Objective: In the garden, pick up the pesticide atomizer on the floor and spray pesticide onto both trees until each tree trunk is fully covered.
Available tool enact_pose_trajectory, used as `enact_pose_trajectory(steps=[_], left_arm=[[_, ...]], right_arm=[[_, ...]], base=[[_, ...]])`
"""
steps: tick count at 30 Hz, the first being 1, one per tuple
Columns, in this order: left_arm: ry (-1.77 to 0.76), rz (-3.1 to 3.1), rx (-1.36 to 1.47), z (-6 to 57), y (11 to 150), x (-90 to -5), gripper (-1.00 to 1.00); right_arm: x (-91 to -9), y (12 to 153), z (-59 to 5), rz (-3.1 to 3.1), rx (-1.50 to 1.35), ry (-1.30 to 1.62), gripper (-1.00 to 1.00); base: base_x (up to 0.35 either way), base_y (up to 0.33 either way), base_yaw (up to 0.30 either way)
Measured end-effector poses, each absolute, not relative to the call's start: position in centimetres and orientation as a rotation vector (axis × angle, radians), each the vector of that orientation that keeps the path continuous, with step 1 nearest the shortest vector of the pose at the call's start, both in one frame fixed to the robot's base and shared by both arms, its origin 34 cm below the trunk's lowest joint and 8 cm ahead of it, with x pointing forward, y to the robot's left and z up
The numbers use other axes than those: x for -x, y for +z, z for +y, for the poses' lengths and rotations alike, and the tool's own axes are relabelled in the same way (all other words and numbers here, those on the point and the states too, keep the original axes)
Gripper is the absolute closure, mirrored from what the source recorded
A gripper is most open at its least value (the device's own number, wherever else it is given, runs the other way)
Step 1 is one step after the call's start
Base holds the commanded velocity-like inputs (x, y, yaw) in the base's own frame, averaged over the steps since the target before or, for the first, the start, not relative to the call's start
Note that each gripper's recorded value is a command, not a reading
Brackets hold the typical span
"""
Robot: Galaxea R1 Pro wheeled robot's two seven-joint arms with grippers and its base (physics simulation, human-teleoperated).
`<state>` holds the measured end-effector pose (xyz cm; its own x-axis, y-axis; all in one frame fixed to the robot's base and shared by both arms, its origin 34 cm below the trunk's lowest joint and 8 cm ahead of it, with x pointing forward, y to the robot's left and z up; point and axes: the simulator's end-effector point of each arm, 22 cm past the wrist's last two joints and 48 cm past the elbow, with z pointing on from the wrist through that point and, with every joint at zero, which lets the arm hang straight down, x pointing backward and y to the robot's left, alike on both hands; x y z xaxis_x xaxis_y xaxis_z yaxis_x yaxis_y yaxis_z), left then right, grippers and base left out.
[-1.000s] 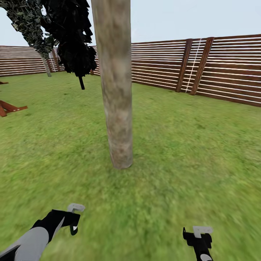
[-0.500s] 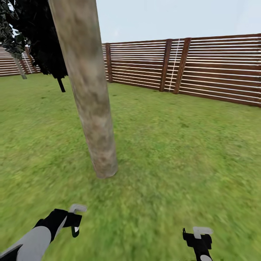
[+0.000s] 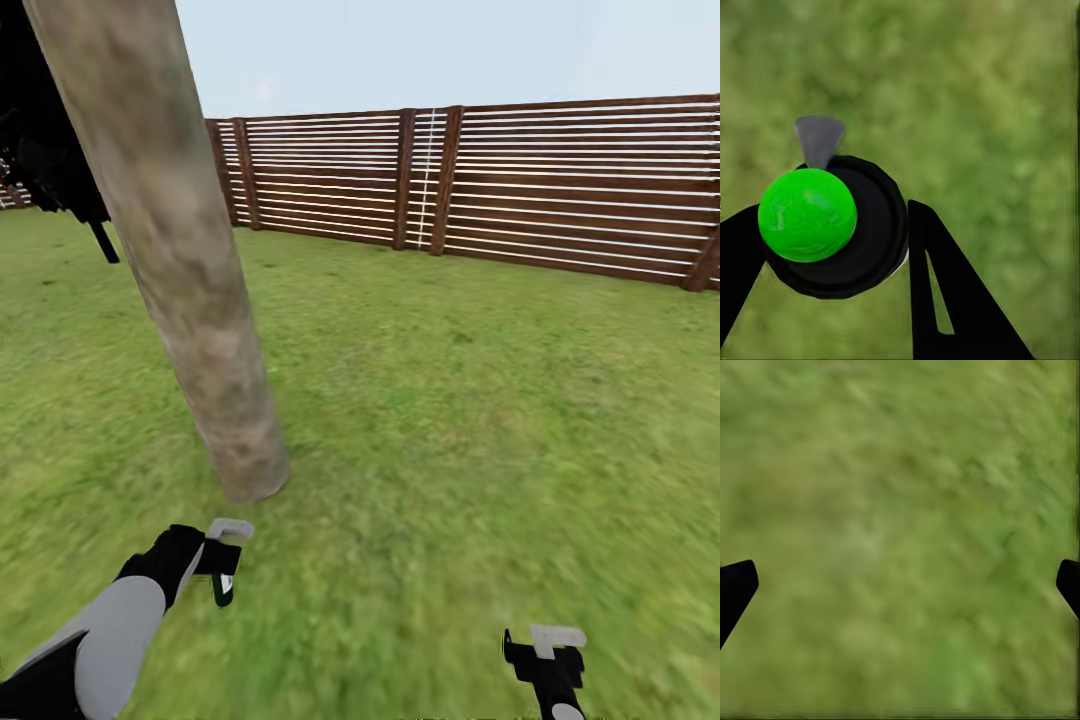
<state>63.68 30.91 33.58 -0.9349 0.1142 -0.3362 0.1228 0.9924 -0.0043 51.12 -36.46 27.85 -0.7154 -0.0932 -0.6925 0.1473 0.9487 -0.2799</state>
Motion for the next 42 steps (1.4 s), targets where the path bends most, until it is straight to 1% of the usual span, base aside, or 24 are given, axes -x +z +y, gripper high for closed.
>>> enact_pose_trajectory(steps=[5,9,16,21,23,26,28,30,35,37,39,42], left_arm=[[0.015,2.748,-0.154,32.5,35.2,-65.5,1.00],[0.053,2.718,-0.143,33.8,36.3,-66.5,1.00],[0.025,2.704,-0.110,32.0,39.7,-70.2,1.00],[0.121,2.664,-0.075,36.7,41.8,-71.2,1.00],[0.113,2.666,-0.068,37.7,41.9,-71.0,1.00],[0.085,2.663,-0.083,36.5,41.9,-71.2,1.00],[0.041,2.652,-0.127,33.4,42.2,-72.1,1.00],[0.027,2.635,-0.148,32.0,43.0,-73.2,1.00],[0.045,2.618,-0.109,33.8,45.9,-75.0,1.00],[0.000,2.609,-0.120,33.5,46.5,-75.3,1.00],[-0.032,2.605,-0.130,32.3,46.7,-75.5,1.00],[-0.082,2.619,-0.198,27.8,47.6,-76.3,1.00]], right_arm=[[-51.1,27.8,-36.4,2.334,-0.034,-0.406,-1.00],[-51.1,27.8,-36.5,2.334,-0.034,-0.408,-1.00],[-51.1,27.9,-36.8,2.333,-0.034,-0.413,-1.00],[-51.1,27.9,-36.9,2.333,-0.034,-0.415,-1.00],[-51.1,27.9,-36.9,2.333,-0.034,-0.415,-1.00],[-51.1,27.9,-36.8,2.332,-0.035,-0.414,-1.00],[-51.1,27.9,-36.8,2.332,-0.035,-0.414,-1.00],[-51.2,27.9,-36.8,2.332,-0.035,-0.414,-1.00],[-51.2,27.9,-36.9,2.332,-0.035,-0.415,-1.00],[-51.1,27.9,-36.9,2.332,-0.036,-0.416,-1.00],[-51.1,27.9,-36.9,2.333,-0.035,-0.416,-1.00],[-51.1,27.9,-36.9,2.333,-0.033,-0.415,-1.00]], base=[[-0.231,0.080,-0.023],[-0.022,0.007,-0.001],[-0.001,0.000,0.000],[0.000,0.000,0.000],[0.000,0.000,0.013],[0.000,0.000,0.184],[0.000,0.000,0.263],[0.000,0.000,0.273],[0.000,0.000,0.222],[0.000,0.000,0.031],[0.000,0.000,0.008],[0.000,0.000,0.001]])
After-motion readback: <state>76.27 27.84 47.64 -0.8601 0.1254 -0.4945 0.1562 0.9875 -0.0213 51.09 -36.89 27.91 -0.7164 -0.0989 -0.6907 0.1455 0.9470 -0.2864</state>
